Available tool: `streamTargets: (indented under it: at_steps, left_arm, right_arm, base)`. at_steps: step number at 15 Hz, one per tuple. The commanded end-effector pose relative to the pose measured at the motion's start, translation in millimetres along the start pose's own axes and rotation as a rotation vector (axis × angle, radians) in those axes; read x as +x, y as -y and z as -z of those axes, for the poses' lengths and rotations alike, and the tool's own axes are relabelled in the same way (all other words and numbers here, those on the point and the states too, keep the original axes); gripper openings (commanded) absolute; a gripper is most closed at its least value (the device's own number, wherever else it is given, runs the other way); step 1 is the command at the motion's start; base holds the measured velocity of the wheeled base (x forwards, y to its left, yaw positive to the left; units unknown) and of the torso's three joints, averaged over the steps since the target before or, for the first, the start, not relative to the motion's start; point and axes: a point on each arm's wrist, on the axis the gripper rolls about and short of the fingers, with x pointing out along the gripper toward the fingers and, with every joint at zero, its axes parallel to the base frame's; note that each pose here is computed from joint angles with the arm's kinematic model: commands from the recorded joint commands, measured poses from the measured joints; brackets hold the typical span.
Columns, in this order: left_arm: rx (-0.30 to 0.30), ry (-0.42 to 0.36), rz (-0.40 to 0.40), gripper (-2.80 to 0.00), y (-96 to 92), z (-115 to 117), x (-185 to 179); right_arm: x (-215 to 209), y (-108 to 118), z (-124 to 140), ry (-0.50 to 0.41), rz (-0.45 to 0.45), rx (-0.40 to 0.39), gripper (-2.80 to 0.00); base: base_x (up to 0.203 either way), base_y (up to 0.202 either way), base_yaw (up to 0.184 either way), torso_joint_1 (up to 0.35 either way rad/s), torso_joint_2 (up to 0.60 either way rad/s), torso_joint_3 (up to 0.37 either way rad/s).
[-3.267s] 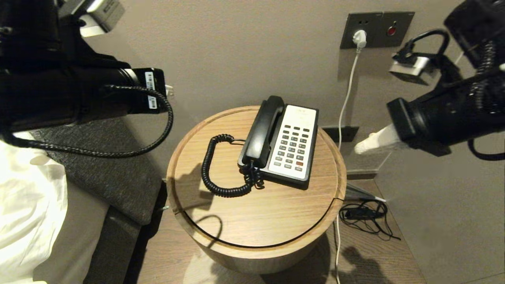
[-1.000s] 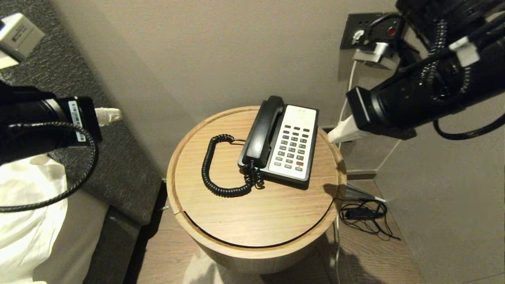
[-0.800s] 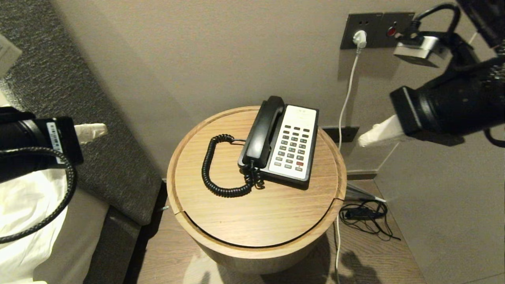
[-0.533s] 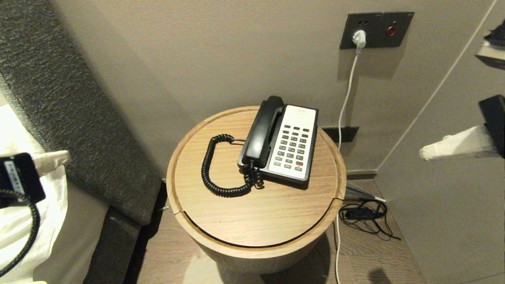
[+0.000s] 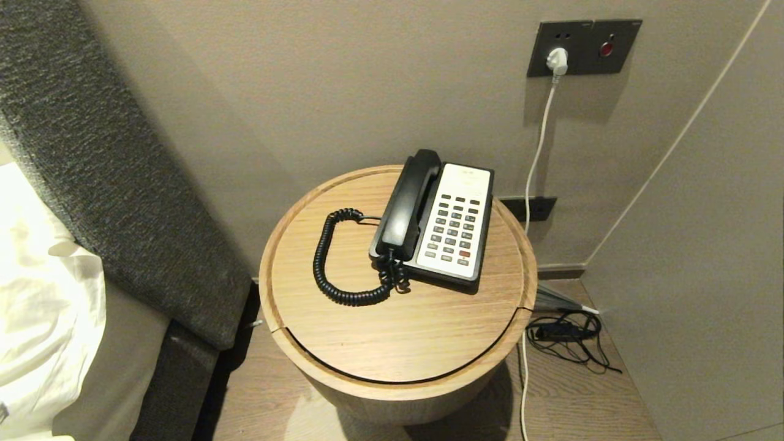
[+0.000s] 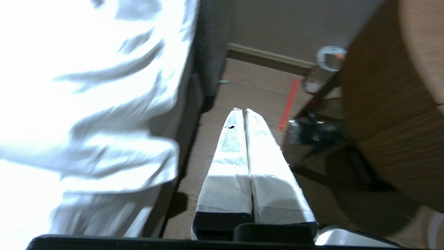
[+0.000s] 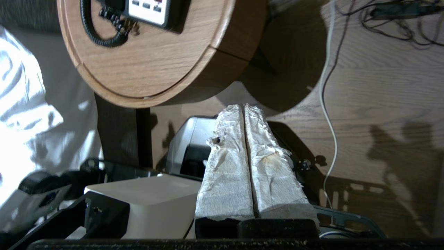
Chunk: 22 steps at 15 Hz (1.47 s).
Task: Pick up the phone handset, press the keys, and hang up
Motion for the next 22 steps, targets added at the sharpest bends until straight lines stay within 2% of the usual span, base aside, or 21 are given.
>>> streamTargets:
  at_steps: [1,3,7,10,12,14,16,20,22]
  left_arm:
    - [-0.025,0.056,-0.043,-2.80,-6.3,19.2,-11.6]
    - [-0.017,0.051,-0.007,-2.80,-8.7,41.2,-12.5]
    - [0.029,0.090,0.162,-2.80,-10.4,71.8,-17.5]
    - [0.034,0.146,0.179,-2.80,-10.5,74.7,-16.6]
    - [0.070,0.189,0.184,-2.80,-12.0,88.8,-14.3]
    - [0.089,0.247,0.208,-2.80,-13.2,95.7,-17.6]
    - [0.098,0.242,0.215,-2.80,-13.0,96.8,-16.7]
    - [0.098,0.242,0.220,-2.80,-12.9,97.2,-16.4]
    - [0.100,0.241,0.215,-2.80,-13.0,97.1,-16.6]
  right_arm:
    - [-17.5,4.8,10.1,0.049,0.003,0.017,-2.80]
    - [-27.2,6.2,14.8,0.080,-0.001,0.021,-2.80]
    - [-47.3,12.1,33.3,0.142,0.008,0.053,-2.80]
    - [-64.6,17.0,54.0,0.205,0.006,0.064,-2.80]
    - [-78.4,20.7,71.7,0.259,0.002,0.064,-2.80]
    - [-89.5,21.9,88.7,0.319,0.044,0.140,-2.80]
    - [-94.8,25.0,112.8,0.357,0.070,0.170,-2.80]
    - [-89.4,37.5,188.5,0.454,0.139,0.131,-2.80]
    - [-70.4,45.5,213.1,0.467,0.200,0.092,-2.80]
  base:
    - [0.000,0.000,0.000,0.000,0.00,0.000]
    - [0.000,0.000,0.000,0.014,0.00,0.002]
    - [0.000,0.000,0.000,0.000,0.00,0.000]
    - [0.000,0.000,0.000,0.000,0.00,0.000]
    - [0.000,0.000,0.000,0.000,0.00,0.000]
    - [0.000,0.000,0.000,0.000,0.00,0.000]
    - [0.000,0.000,0.000,0.000,0.00,0.000]
    - [0.000,0.000,0.000,0.000,0.00,0.000]
    - [0.000,0.000,0.000,0.000,0.00,0.000]
